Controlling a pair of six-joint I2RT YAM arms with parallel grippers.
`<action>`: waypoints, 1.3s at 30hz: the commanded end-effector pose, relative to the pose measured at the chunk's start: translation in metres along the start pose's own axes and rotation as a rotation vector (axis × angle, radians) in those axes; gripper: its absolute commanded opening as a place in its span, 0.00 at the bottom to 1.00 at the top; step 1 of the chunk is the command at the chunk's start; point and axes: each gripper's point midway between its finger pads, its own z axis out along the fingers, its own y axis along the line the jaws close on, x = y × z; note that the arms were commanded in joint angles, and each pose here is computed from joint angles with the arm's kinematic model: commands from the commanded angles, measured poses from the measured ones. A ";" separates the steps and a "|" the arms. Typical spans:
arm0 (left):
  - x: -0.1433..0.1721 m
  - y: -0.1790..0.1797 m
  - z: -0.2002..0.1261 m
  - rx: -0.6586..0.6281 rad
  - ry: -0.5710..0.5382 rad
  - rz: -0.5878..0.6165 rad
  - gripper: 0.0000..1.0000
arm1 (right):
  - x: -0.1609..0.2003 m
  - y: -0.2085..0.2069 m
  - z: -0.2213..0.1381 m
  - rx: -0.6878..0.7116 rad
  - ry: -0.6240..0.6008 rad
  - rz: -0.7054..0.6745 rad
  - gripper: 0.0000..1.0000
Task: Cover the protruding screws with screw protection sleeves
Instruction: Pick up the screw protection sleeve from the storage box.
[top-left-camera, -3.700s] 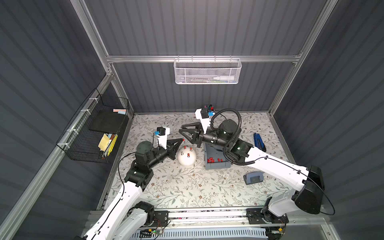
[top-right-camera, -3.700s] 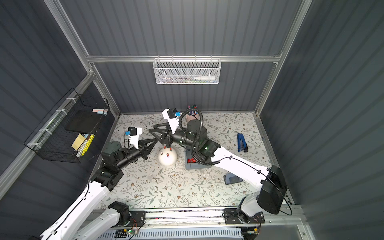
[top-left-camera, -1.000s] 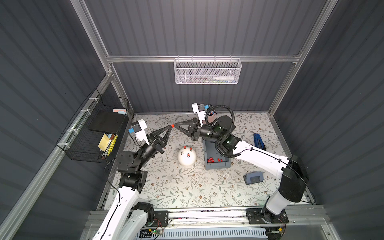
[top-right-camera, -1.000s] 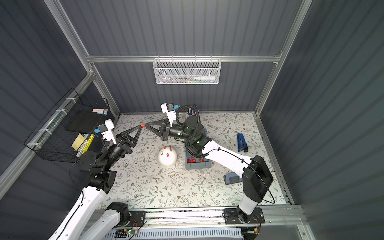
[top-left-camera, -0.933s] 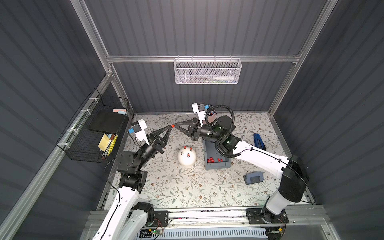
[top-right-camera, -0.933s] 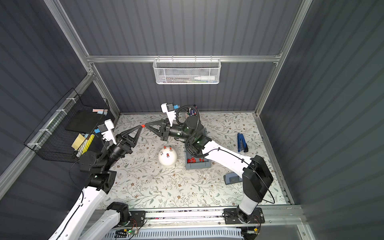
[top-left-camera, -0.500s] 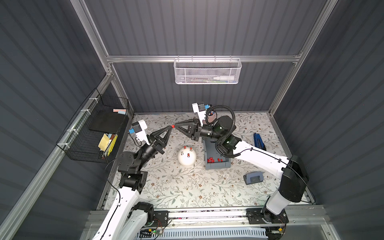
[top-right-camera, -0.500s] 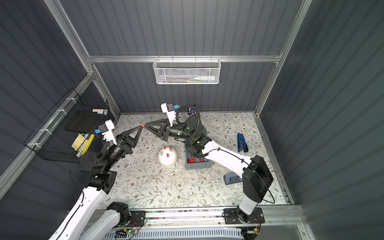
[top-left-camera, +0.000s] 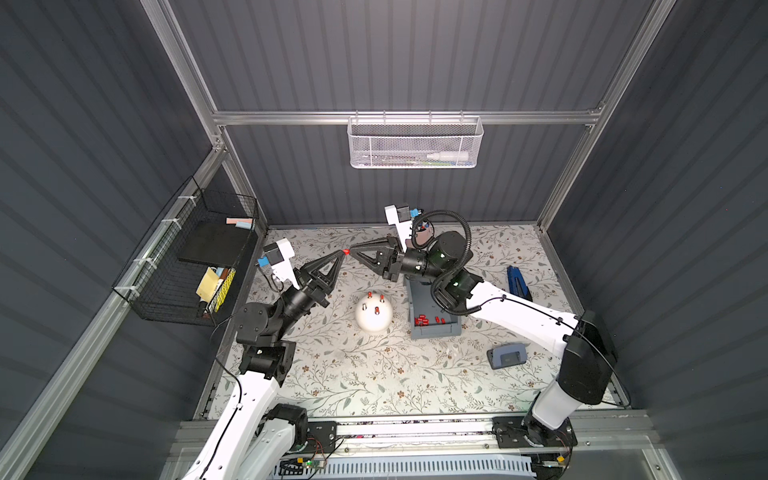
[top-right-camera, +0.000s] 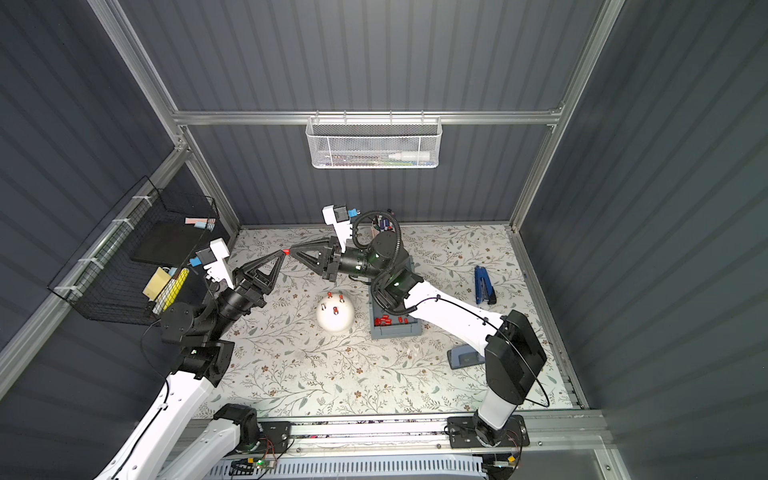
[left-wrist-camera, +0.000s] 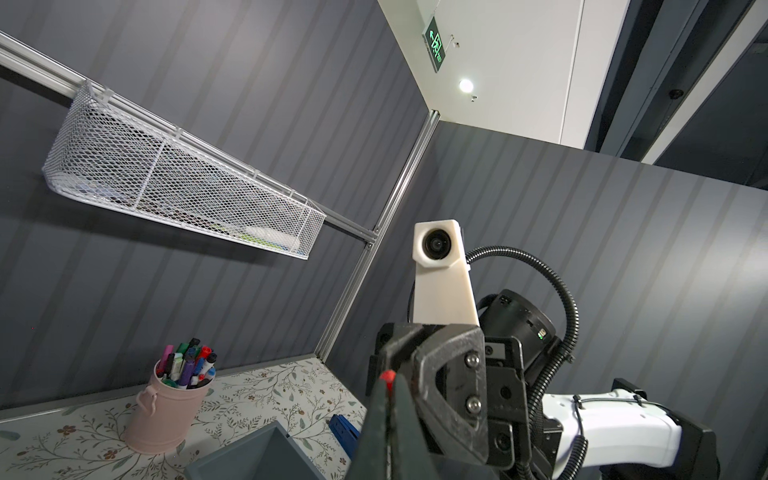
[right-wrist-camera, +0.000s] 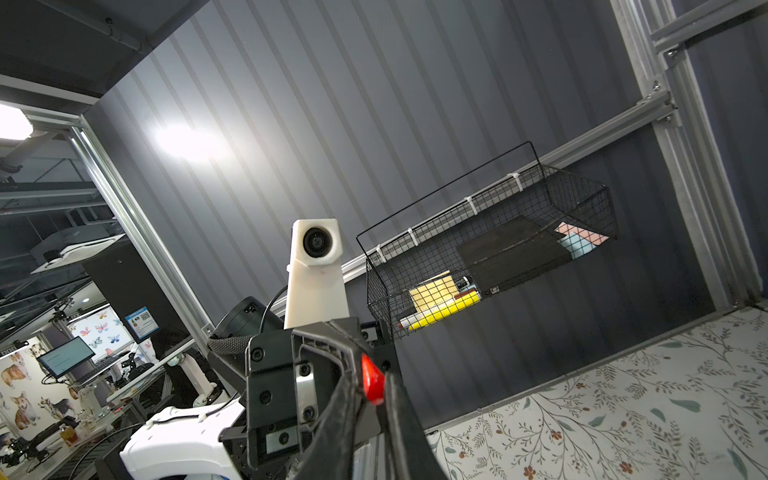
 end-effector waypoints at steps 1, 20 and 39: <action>-0.006 -0.007 0.001 0.028 -0.013 0.010 0.00 | 0.002 0.005 0.003 -0.039 -0.001 -0.002 0.17; -0.008 -0.009 0.005 0.050 -0.011 -0.014 0.00 | 0.001 0.004 0.004 -0.041 -0.007 -0.007 0.16; -0.006 -0.020 0.005 0.098 0.019 -0.017 0.00 | -0.001 0.004 0.005 -0.047 -0.007 -0.013 0.15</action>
